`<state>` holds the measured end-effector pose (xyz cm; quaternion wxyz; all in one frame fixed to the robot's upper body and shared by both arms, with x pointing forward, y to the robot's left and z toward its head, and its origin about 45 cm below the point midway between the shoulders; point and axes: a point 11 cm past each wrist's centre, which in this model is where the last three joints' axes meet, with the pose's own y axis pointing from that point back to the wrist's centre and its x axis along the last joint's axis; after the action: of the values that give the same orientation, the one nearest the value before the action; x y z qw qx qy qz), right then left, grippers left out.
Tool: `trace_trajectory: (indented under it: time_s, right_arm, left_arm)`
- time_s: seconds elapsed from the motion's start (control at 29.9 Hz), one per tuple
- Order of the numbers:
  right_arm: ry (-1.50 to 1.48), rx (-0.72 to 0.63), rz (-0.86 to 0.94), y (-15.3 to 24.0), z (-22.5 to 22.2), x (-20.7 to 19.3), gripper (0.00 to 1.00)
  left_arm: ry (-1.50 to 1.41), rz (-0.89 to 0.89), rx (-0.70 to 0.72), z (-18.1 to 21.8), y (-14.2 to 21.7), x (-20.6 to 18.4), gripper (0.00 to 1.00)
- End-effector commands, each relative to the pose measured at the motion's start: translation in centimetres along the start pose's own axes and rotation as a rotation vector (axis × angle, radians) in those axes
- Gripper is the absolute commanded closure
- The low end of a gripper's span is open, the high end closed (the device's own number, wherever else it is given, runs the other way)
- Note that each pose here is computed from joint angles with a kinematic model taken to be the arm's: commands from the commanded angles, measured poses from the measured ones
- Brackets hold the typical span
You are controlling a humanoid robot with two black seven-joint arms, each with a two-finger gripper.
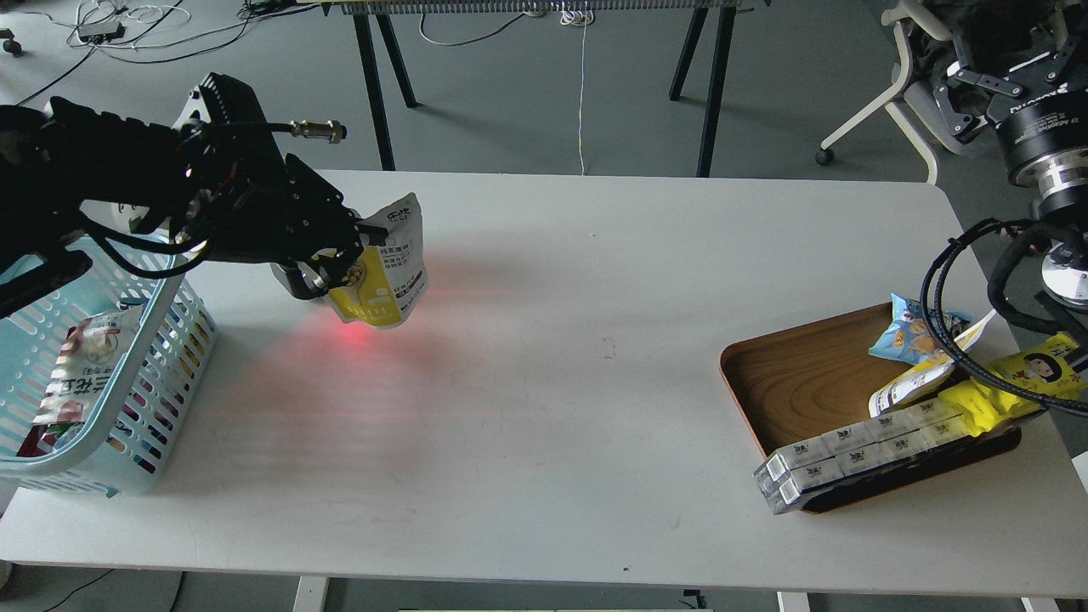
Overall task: Scan snack and place in basket
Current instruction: 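Lift the pouch with the left gripper and hold it before the scanner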
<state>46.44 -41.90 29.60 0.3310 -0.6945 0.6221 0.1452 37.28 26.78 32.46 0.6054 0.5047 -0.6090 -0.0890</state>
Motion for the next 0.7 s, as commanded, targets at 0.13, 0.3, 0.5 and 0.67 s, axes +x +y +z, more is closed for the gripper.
trace_trajectory:
  time_s: [0.13, 0.3, 0.5, 0.67]
  right_arm:
    - [-0.001, 0.001, -0.002, -0.1, 0.0, -0.1, 0.01]
    - [0.003, 0.000, 0.002, 0.1, -0.1, 0.1, 0.01]
    - [0.002, 0.001, 0.002, 0.0, -0.1, 0.1, 0.01]
    - [0.002, -0.001, 0.002, 0.0, 0.0, 0.1, 0.01]
  left_arm:
    - [0.009, -0.006, 0.011, -0.5, 0.2, -0.3, 1.00]
    - [0.015, -0.005, 0.020, -0.8, 0.3, -0.3, 1.00]
    - [0.052, -0.027, 0.050, -2.1, 0.0, -1.4, 1.00]
    - [0.081, -0.054, 0.072, -2.8, -0.2, -2.6, 1.00]
